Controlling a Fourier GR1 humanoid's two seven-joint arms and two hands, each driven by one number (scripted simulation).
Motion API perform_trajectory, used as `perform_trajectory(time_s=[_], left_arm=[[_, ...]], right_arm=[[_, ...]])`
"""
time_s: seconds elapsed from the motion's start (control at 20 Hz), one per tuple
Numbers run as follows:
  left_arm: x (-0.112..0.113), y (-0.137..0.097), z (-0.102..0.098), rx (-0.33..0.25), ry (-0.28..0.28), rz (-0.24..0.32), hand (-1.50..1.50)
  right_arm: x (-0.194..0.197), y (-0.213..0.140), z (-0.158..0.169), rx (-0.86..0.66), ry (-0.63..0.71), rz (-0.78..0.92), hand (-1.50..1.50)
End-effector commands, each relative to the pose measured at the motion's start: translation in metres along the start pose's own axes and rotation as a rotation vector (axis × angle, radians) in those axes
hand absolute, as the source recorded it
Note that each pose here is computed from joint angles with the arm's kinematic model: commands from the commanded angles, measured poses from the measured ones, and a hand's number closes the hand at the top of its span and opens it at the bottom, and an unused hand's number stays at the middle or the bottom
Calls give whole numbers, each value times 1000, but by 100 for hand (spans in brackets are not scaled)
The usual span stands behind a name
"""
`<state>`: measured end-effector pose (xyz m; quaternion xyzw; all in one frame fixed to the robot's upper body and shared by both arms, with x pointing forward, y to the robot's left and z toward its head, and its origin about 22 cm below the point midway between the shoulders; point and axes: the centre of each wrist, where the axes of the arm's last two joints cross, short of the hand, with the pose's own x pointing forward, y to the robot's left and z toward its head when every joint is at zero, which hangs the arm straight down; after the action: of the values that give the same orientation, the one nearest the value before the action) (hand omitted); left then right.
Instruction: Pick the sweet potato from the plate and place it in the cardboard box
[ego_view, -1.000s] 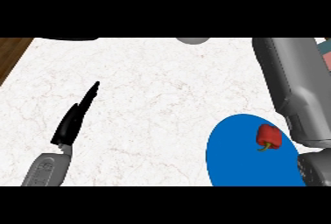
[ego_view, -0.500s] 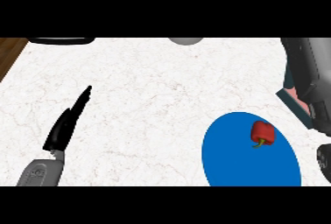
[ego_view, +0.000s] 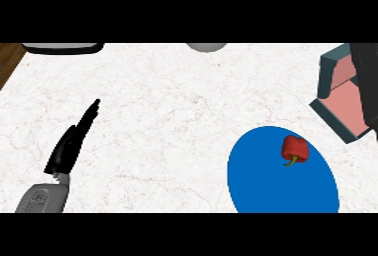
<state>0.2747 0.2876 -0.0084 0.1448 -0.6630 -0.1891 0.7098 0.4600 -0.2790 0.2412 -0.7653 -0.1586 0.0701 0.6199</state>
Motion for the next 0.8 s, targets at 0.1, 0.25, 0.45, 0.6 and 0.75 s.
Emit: perform_trajectory(time_s=[0.1,0.25,0.45,0.6,0.75], left_arm=[[4,1,-1,15,-14,-9,0],[-6,-16,1,0,18,17,0],[4,0,-8,-7,-10,-4,0],[8,-9,0,-2,-4,11,0],[6,8,-3,8,0,4,0]], right_arm=[[-30,46,-31,295,201,-48,150],[-43,57,-40,401,161,-130,-150],[-64,84,-54,280,70,-293,-150],[-54,75,-28,159,29,-474,-150],[-56,58,-35,54,31,-671,-150]])
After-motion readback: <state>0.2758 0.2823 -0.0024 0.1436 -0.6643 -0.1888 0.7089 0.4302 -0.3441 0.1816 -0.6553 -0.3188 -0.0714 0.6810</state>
